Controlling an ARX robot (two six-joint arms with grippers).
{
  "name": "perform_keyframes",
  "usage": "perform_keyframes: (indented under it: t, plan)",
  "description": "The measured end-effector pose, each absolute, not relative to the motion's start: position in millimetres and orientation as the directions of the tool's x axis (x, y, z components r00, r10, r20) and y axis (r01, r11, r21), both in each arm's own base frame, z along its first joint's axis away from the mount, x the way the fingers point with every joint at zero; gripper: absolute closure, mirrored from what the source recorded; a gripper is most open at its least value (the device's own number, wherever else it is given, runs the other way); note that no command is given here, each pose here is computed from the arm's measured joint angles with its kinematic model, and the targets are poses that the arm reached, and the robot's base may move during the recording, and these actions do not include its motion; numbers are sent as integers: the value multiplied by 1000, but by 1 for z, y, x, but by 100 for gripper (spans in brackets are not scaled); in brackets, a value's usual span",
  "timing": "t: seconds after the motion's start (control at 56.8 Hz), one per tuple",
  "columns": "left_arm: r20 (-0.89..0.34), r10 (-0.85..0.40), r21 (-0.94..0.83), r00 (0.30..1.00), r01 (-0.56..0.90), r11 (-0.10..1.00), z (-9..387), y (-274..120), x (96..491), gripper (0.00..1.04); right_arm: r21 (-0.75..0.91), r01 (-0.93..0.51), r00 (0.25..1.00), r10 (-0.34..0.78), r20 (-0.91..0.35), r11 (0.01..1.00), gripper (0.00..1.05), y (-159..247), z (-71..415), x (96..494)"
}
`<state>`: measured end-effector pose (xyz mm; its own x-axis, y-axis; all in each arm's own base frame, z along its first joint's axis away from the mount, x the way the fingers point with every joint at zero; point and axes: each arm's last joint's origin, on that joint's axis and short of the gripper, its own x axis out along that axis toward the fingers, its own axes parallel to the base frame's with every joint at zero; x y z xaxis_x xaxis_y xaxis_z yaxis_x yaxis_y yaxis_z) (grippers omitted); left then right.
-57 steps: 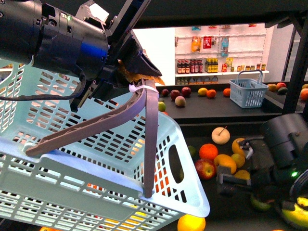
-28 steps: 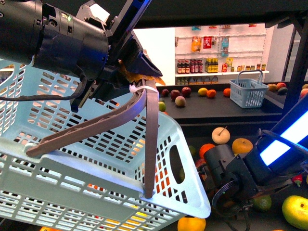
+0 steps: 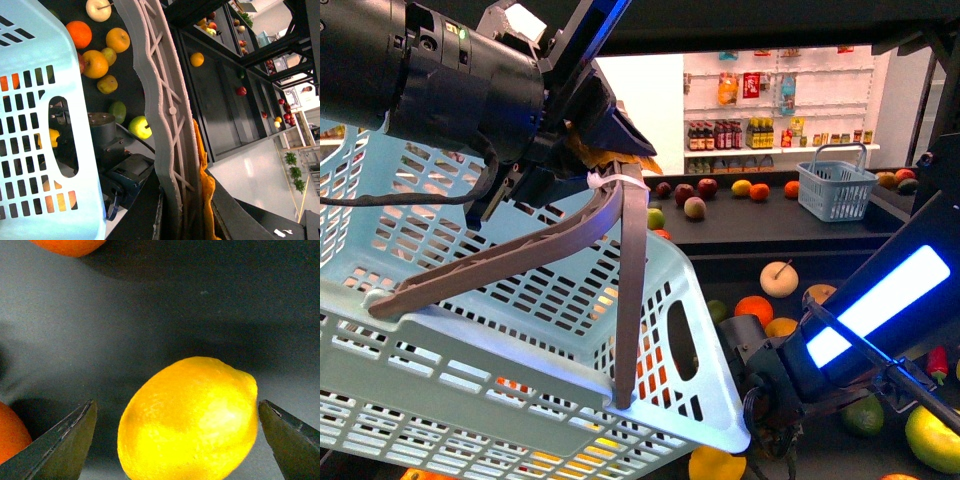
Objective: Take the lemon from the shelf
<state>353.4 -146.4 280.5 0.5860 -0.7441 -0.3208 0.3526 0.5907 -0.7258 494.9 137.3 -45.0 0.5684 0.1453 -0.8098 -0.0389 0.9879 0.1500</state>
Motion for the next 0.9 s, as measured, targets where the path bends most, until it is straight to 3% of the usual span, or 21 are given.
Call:
perform_keyframes:
  t: [0.405,0.563,0.898]
  plan:
    - [-321,-744,-726,586,352,591,280,-146,353,92,127,-24,539,119,-834,992,7,137,-69,498]
    - [-321,-744,-725,586,353,591,280,-146,353,92,131,-25,564,122,-817,991,24,138,-66,502]
    - [-321,-744,-726,586,353,591,280,-146,353,92,117,-36,596,115,-795,993,24,129,-66,497]
